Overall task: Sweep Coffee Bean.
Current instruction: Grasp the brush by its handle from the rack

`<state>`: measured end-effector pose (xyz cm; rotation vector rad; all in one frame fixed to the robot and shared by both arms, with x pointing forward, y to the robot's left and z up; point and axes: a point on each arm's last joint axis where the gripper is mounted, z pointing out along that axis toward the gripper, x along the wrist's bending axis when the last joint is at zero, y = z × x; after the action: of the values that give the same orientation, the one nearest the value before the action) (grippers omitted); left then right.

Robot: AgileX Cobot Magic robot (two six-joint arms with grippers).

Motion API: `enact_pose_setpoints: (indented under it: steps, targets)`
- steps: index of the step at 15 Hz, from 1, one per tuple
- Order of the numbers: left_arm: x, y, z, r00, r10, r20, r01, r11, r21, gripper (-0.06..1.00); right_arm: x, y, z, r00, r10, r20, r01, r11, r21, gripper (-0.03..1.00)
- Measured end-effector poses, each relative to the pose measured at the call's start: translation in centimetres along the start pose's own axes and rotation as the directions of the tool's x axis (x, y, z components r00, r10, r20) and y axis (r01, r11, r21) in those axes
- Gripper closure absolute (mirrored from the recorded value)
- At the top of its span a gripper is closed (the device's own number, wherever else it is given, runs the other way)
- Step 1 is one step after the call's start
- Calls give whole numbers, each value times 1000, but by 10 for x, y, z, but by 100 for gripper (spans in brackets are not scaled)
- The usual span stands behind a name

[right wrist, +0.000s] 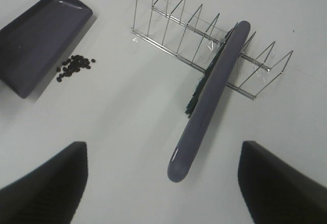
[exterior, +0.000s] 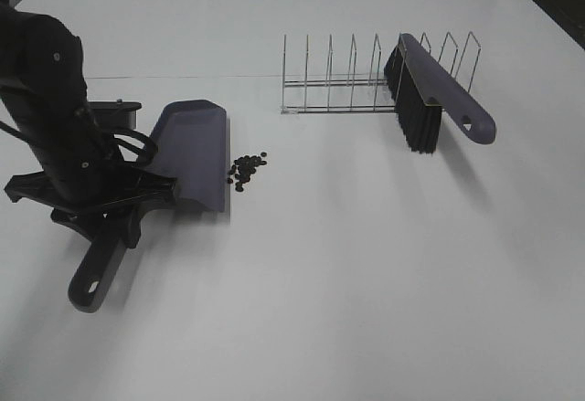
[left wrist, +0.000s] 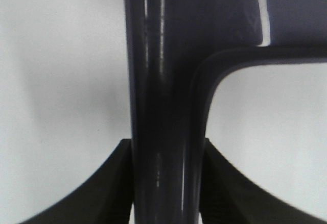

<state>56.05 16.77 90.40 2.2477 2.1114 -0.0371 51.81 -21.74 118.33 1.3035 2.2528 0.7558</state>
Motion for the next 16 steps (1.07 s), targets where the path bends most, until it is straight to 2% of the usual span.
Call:
enact_pose_setpoints:
  steps: [2, 5, 7, 8, 12, 16]
  targets:
    - [0, 0, 0, 1000, 0, 0, 0, 1000, -1, 60, -7, 26, 20, 998, 63, 21, -64, 997, 32, 25]
    - [0, 0, 0, 1000, 0, 1, 0, 1000, -2, 60, -21, 54, 75, 979, 194, 67, -201, 971, 128, 27]
    - [0, 0, 0, 1000, 0, 1, 0, 1000, -2, 60, -28, 67, 115, 968, 237, 84, -248, 956, 160, 28]
    - [0, 0, 0, 1000, 0, 1, 0, 1000, -2, 60, -35, 73, 152, 959, 260, 116, -277, 945, 175, 30]
    - [0, 0, 0, 1000, 0, 1, 0, 1000, -2, 60, -43, 69, 215, 952, 255, 167, -289, 931, 223, 35]
    - [0, 1, 0, 1000, 0, 2, 0, 1000, -6, 60, -60, 44, 262, 944, 250, 214, -309, 898, 313, 35]
